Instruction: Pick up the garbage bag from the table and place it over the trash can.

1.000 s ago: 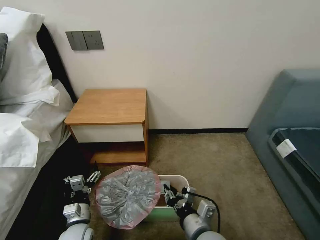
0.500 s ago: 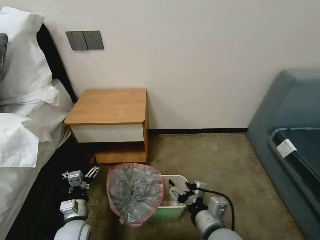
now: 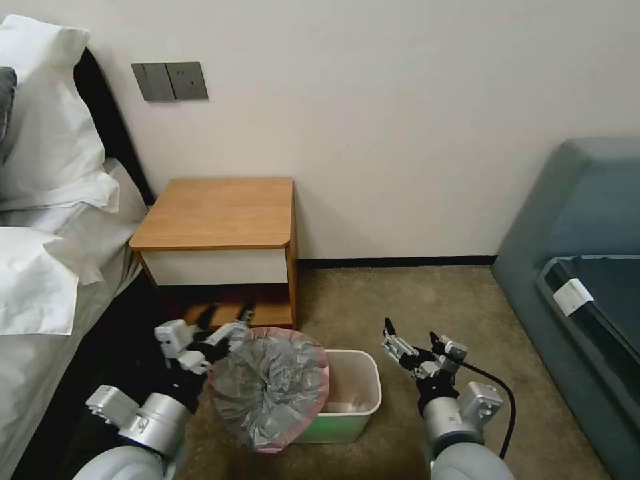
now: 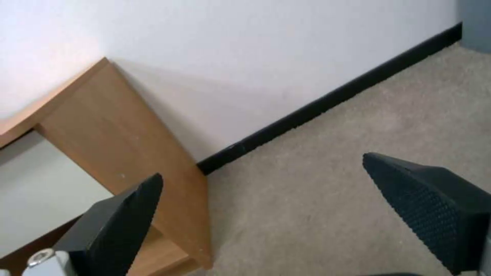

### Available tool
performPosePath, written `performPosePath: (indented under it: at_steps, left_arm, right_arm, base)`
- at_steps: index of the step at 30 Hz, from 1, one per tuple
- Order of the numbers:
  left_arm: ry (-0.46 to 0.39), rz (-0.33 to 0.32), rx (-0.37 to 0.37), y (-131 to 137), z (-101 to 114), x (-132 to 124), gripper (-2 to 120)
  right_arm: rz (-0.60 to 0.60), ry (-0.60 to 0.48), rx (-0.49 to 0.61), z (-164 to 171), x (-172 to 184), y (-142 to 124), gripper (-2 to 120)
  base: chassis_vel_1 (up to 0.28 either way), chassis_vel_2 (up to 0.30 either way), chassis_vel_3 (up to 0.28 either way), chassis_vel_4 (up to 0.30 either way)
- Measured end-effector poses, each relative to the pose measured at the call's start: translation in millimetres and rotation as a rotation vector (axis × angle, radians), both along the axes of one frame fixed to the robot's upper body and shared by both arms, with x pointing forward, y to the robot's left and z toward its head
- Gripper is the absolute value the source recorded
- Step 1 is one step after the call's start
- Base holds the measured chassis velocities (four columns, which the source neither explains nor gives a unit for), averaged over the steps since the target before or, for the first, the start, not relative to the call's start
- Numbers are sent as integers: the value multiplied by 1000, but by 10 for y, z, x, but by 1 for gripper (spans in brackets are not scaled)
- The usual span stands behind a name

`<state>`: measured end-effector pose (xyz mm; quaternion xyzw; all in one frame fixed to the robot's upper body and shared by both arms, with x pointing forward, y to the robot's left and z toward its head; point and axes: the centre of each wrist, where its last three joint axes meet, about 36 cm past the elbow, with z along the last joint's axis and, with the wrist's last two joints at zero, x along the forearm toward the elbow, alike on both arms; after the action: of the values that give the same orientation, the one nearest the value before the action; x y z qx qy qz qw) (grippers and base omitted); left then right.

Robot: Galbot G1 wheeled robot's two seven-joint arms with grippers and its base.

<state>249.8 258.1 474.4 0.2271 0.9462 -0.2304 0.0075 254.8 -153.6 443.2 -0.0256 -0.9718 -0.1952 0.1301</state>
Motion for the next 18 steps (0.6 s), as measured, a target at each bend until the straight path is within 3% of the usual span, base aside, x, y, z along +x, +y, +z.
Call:
performPosePath:
  at_steps: [5, 7, 8, 11, 12, 15, 18]
  left_arm:
    - [63, 40, 57, -44, -130, 5, 98]
    - [124, 110, 123, -103, -239, 0, 99]
    - [124, 110, 123, -103, -239, 0, 99]
    - [248, 181, 227, -194, -318, -54, 100]
    - [248, 181, 227, -194, -318, -54, 100]
    - [384, 202, 269, -265, -268, -76, 99]
    - [402, 210, 276, -271, -261, -73, 99]
  right_arm:
    - [-21, -15, 17, 3, -1, 39, 100]
    - [-25, -20, 21, 7, -8, 54, 100]
    - [-25, -20, 21, 7, -8, 54, 100]
    - [-28, -29, 23, 11, -17, 80, 100]
    - [-28, -29, 23, 11, -17, 80, 100]
    - [-31, -36, 25, 6, -14, 104, 100]
    - [-33, -38, 25, -2, -11, 109, 100]
  base:
    - [0, 0, 0, 0]
    - [0, 0, 0, 0]
    - [0, 0, 0, 0]
    - [0, 0, 0, 0]
    - [0, 0, 0, 0]
    - [0, 0, 0, 0]
    - [0, 0, 0, 0]
